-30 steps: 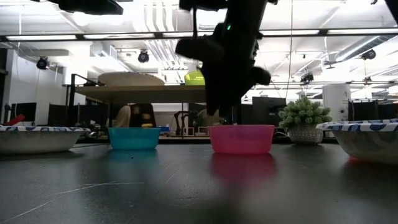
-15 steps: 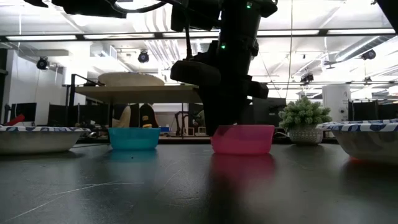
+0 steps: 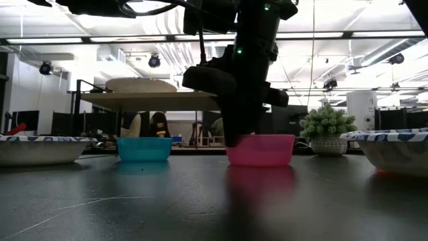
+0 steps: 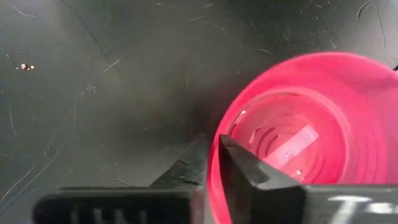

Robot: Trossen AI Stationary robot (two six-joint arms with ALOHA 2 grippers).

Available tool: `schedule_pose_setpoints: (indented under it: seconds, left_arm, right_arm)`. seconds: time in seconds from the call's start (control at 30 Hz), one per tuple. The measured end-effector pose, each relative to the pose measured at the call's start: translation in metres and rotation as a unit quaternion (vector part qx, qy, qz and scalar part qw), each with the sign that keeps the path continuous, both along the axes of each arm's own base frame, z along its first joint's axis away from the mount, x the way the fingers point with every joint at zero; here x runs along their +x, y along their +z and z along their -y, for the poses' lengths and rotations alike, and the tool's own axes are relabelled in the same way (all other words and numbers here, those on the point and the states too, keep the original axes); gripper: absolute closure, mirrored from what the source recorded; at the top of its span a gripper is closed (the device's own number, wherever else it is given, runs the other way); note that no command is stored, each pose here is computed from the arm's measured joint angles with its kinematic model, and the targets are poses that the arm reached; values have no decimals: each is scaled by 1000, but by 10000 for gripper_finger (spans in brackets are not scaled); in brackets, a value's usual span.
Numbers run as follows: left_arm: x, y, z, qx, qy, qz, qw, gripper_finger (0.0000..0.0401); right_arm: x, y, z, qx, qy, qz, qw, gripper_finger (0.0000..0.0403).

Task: Place and stack bowls onto a shelf
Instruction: Stack the pink bowl on top of the green bowl on the shelf

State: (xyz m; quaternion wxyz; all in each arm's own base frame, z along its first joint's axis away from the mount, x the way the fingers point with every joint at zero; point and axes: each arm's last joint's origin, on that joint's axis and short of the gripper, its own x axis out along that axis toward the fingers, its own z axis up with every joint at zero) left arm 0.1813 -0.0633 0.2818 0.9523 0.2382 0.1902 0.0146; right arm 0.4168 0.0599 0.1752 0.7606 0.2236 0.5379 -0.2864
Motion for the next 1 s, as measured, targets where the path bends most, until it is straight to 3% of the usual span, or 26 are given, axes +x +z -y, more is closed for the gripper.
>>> schedule_pose_setpoints:
  seconds: [0.37,0.6,0.77,1.0]
  left_arm:
    - [0,0,0,0,0,0,1000,344]
    - [0,0,0,2,-1,0,1000,344]
    - [0,1,0,1,-2,5,1000,344]
    - [1,2,0,2,-2,7,1000,344]
  right_arm:
    - [-5,18,-8,8,17,20,1000,394]
    - [-18,64,-29,24,110,86,990,394]
    - [-28,112,-45,-2,200,189,961,394]
    - [-38,168,-48,-132,275,319,897,394]
